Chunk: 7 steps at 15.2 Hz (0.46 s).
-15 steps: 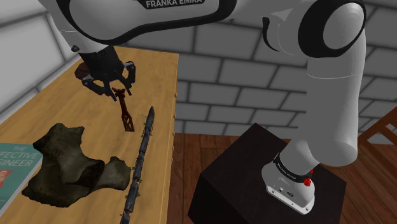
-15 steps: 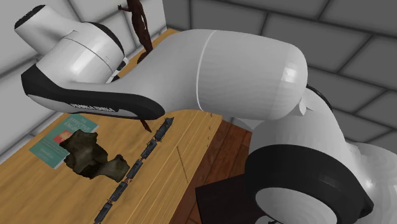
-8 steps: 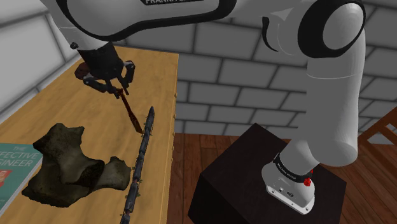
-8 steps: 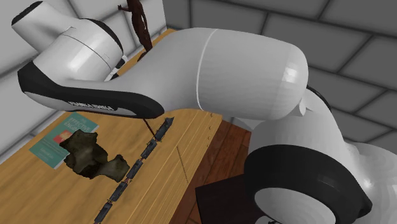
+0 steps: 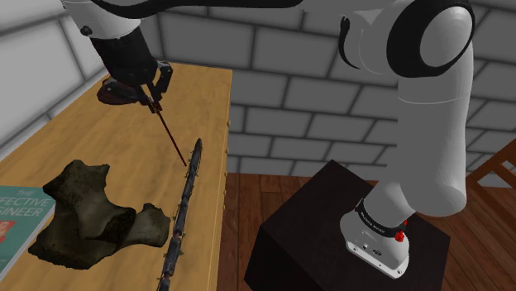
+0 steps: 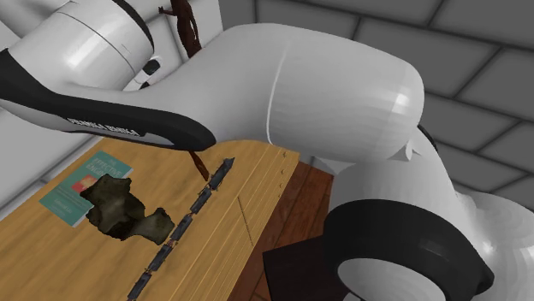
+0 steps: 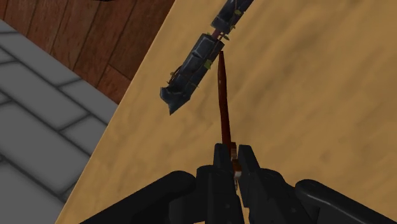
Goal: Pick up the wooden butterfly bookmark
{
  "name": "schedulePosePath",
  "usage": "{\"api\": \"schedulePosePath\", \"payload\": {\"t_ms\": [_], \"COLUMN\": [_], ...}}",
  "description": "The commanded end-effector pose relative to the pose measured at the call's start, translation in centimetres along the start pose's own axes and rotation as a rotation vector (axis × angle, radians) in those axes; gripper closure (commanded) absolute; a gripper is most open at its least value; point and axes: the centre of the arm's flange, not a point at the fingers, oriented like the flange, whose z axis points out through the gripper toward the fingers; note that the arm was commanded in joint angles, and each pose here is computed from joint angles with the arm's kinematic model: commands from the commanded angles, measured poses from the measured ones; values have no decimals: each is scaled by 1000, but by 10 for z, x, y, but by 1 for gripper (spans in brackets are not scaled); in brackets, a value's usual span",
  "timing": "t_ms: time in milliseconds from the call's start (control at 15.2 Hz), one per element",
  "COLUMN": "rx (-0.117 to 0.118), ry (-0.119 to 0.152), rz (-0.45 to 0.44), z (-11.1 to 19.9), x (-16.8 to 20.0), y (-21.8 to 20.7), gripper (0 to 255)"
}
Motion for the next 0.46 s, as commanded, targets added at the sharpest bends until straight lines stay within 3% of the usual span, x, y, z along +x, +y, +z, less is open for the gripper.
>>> {"api": "schedulePosePath", "payload": {"t_ms": [0,396], "rx": [0,0], "ry": [0,0], "rz": [0,0], "z": [-10,-32], "x": [1,3], "y": [2,7], "gripper": [255,255]}}
